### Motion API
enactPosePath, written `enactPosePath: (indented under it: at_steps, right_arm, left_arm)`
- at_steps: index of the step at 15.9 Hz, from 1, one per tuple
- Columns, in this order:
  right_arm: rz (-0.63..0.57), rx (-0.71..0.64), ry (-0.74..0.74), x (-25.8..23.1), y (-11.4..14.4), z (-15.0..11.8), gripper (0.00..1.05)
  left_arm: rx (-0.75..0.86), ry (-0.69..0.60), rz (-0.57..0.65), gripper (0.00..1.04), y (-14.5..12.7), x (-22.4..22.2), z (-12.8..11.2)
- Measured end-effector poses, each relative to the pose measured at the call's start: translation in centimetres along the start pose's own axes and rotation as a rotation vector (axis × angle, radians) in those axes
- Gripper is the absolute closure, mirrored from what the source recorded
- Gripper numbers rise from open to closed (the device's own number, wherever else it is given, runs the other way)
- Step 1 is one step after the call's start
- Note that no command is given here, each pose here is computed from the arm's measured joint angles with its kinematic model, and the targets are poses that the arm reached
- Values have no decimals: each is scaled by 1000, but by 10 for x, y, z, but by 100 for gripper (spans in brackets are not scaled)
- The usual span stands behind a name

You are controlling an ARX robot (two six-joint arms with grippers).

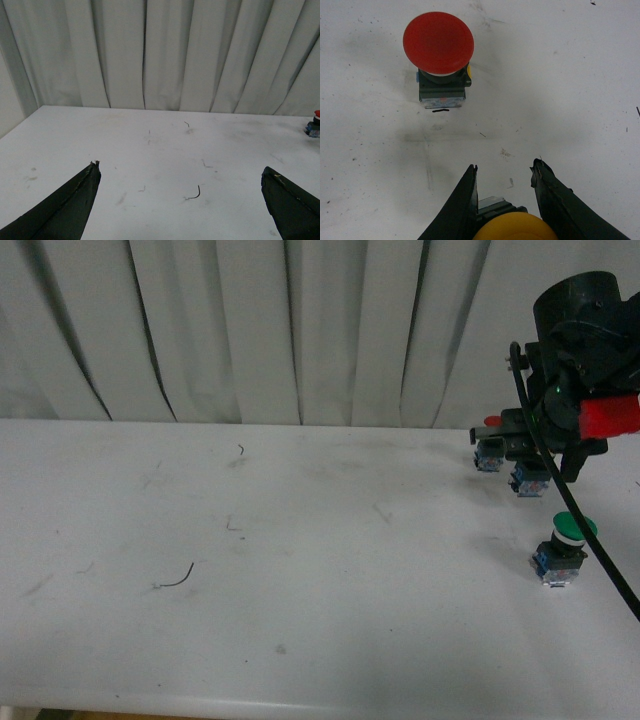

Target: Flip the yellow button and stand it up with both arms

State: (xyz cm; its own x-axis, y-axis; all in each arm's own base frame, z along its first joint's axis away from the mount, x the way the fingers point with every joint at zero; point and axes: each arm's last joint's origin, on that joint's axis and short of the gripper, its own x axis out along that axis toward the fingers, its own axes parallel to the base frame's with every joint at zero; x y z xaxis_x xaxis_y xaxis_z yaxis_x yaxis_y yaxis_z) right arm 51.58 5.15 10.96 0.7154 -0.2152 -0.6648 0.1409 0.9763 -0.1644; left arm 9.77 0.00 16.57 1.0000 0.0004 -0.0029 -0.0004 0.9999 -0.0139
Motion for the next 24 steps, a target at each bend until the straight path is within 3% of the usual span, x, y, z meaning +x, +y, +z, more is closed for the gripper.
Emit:
enactPosePath:
  at_steps: [12,14,24]
  right_arm:
    - [-5,-5,17,18,6,-17,72]
    - [-8,-3,10,19,6,-19,9]
    - [39,49,-67,-3,0,-9,6]
  left_arm:
    - [0,0,0,7,0,0,0]
    - [0,0,0,7,0,0,0]
    - [0,0,0,7,0,0,0]
